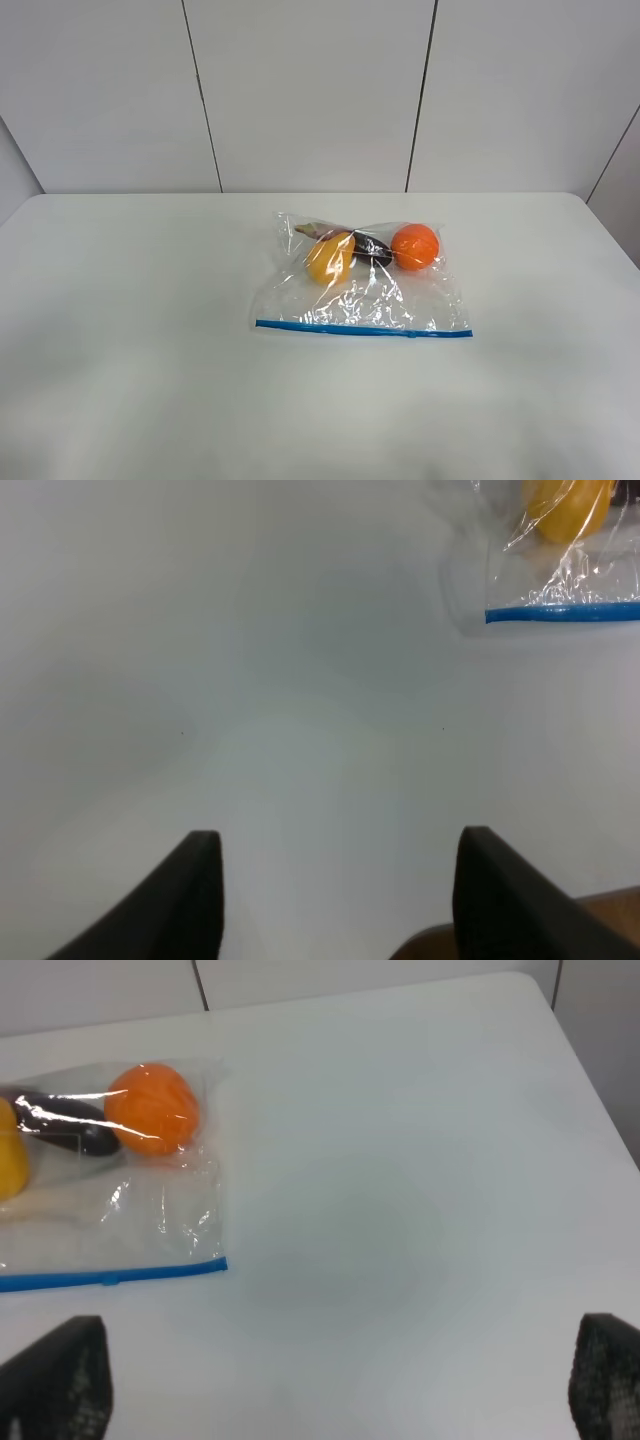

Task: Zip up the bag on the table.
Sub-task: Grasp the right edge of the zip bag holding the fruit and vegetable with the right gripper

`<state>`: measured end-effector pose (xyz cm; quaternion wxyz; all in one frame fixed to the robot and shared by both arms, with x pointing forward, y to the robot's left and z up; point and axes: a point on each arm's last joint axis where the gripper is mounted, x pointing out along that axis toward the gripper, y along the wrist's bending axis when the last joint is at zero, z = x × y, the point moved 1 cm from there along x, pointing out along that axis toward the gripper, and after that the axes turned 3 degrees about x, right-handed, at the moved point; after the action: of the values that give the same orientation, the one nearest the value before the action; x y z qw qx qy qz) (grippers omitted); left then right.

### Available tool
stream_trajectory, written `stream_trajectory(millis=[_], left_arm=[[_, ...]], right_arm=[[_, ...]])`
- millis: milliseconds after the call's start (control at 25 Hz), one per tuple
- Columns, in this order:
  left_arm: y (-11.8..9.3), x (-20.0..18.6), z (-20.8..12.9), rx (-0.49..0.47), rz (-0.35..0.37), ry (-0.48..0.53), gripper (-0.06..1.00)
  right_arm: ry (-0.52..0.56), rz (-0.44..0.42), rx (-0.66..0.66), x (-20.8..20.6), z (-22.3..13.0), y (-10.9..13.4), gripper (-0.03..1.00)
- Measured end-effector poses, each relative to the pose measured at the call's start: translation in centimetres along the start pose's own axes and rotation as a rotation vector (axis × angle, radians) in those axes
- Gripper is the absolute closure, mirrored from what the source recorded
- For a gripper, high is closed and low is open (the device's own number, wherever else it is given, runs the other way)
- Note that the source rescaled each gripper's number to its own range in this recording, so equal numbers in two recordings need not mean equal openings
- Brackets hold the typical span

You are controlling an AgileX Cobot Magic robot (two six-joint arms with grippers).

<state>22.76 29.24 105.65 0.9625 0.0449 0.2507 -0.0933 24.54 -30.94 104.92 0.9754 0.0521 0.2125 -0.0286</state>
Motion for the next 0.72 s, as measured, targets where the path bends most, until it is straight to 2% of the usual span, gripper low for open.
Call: stream_trajectory(millis=[720], left_arm=[[0.0,0.0,0.0,0.0,0.0,0.0,-0.06]], right_arm=[[-0.001,0.0,0.001,0.0,0.01,0.0,-0.02]])
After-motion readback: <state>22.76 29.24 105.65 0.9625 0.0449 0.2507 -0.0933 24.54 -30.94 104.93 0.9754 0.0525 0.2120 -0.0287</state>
